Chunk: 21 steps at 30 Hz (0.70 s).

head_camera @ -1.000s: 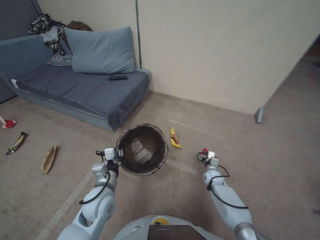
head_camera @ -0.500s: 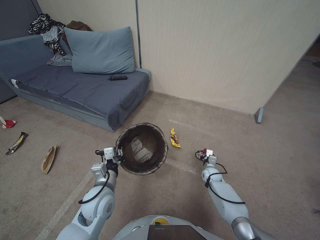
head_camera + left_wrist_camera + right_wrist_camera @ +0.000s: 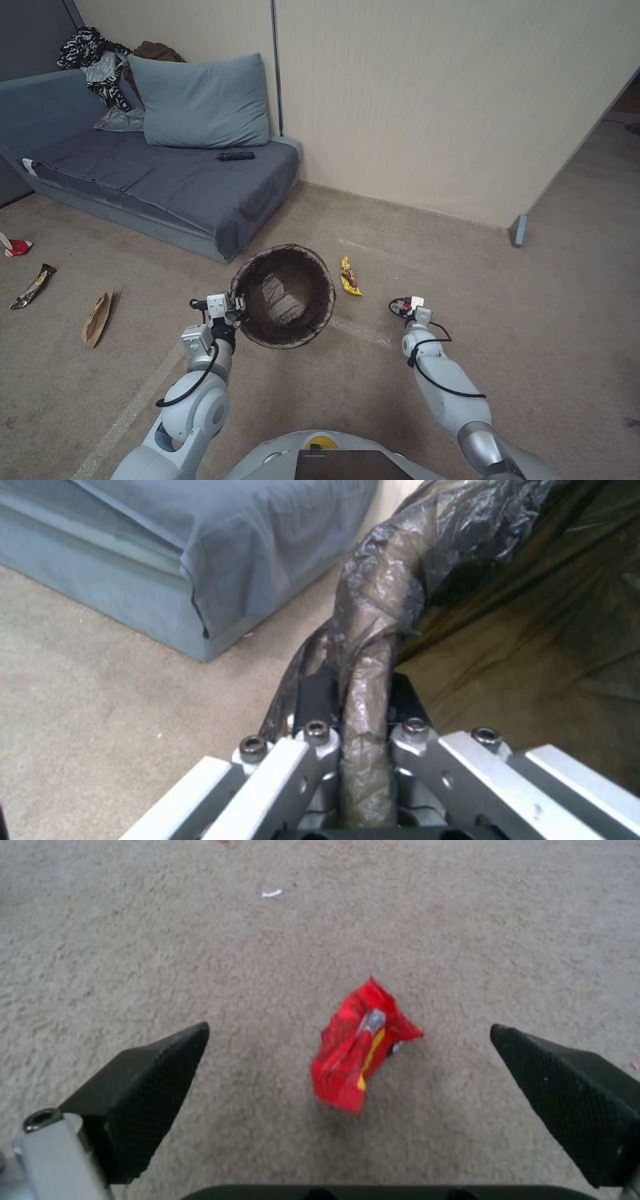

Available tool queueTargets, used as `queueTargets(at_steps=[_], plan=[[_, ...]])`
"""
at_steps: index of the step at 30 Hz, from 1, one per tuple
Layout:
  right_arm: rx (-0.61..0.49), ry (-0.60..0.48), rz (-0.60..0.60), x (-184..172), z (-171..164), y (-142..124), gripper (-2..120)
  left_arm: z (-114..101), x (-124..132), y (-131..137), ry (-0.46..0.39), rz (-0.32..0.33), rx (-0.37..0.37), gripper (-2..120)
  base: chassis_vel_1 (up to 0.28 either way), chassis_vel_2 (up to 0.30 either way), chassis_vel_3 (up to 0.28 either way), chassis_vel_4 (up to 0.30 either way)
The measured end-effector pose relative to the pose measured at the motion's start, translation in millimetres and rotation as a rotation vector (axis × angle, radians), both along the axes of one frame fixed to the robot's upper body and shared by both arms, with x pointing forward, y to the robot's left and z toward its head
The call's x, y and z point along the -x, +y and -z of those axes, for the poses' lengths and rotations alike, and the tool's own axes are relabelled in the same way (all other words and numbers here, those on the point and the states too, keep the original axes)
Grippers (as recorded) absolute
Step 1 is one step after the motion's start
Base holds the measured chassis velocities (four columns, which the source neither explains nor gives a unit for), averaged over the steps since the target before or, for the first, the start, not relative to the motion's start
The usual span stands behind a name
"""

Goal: Pick up the trash bin, then pick up the garbage from the floor and place it into the trash bin.

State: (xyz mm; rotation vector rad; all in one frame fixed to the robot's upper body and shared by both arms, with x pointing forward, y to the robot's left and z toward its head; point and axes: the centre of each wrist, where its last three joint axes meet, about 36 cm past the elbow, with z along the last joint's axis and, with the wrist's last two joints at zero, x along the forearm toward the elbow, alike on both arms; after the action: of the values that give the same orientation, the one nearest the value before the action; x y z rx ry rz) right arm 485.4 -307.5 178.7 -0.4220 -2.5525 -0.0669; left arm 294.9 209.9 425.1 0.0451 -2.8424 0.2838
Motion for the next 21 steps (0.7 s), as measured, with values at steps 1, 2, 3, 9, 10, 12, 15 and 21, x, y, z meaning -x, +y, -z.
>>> queueTargets(at_steps=[1, 2, 3, 9, 10, 12, 15, 21], plan=[[-0.005, 0.002, 0.003, -2.5, -1.2, -0.2, 100, 0.0, 0.0, -0.1, 0.000, 0.000, 0.000, 3, 0.000, 0.000, 0.000, 0.000], [-0.005, 0.002, 0.003, -2.5, -1.2, -0.2, 100, 0.0, 0.0, -0.1, 0.000, 0.000, 0.000, 3, 0.000, 0.000, 0.000, 0.000], [-0.007, 0.004, 0.004, -3.6, -1.7, -0.3, 100, -0.1, 0.0, -0.2, 0.000, 0.000, 0.001, 3, 0.000, 0.000, 0.000, 0.000], [-0.031, 0.017, 0.015, -8.3, -4.7, -0.9, 100, -1.7, 0.7, -0.9, -0.004, 0.001, 0.003, 3, 0.000, 0.000, 0.000, 0.000], [-0.031, 0.017, 0.015, -8.3, -4.7, -0.9, 100, -1.7, 0.7, -0.9, -0.004, 0.001, 0.003, 3, 0.000, 0.000, 0.000, 0.000], [-0.034, 0.021, 0.016, -8.5, -4.8, -0.9, 100, -2.2, 0.7, -0.8, -0.005, 0.002, 0.002, 3, 0.000, 0.000, 0.000, 0.000], [-0.038, 0.026, 0.018, -9.1, -4.7, -0.3, 100, -2.9, 0.7, -0.6, -0.007, 0.003, 0.001, 3, 0.000, 0.000, 0.000, 0.000], [-0.051, 0.038, 0.033, -11.4, -5.8, 0.8, 100, -4.1, 1.2, -0.5, -0.010, 0.004, 0.000, 3, 0.000, 0.000, 0.000, 0.000]])
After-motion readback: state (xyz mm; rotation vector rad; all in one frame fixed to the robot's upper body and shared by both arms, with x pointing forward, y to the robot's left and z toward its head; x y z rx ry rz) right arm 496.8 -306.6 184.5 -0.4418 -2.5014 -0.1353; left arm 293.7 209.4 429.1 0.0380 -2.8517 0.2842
